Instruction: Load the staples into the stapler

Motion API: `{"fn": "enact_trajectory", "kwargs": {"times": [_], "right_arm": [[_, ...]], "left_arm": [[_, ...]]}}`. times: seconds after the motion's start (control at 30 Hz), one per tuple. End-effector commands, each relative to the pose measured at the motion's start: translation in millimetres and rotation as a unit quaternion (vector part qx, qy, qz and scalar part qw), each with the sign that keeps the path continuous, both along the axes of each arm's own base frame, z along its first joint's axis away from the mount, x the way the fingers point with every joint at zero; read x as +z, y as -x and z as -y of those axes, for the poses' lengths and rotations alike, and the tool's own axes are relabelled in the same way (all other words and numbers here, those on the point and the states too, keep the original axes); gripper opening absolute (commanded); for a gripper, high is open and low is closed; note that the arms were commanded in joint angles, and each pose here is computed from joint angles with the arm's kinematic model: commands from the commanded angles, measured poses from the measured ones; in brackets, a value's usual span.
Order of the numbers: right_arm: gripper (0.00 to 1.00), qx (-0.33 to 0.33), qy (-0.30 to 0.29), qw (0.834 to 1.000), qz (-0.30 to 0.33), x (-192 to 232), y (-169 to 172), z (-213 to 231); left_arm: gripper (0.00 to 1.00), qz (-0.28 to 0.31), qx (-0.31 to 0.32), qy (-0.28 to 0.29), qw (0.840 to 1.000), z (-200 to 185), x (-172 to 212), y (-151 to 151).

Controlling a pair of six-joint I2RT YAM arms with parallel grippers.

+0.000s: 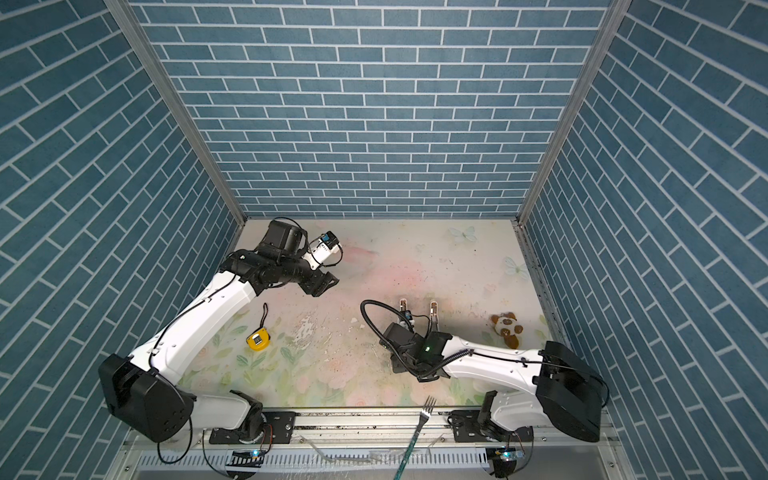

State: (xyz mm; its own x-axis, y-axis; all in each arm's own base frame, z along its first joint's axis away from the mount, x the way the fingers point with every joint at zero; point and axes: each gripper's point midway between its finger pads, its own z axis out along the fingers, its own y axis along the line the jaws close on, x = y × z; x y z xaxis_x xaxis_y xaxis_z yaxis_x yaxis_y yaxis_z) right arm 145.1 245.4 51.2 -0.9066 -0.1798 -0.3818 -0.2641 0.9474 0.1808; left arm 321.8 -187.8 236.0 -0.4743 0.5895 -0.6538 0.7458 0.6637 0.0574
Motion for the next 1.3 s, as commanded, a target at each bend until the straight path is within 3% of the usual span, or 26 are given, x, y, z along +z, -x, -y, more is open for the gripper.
{"fn": "enact_trajectory", "kwargs": {"times": [0.0,1.27], "right_arm": [[0.29,-0.028,0.000,1.000,0.000,-1.9,-3.5,-3.6],[0.21,-0.020,0.007,1.000,-0.012,-17.6,-6.0,-19.0]], "left_arm": [[0.75,-0.007,-0.003,0.000,1.000,-1.0,-2.6,2.8],[0.76,-0.006,-0.002,0.003,1.000,-2.0,-4.5,5.1]]}}
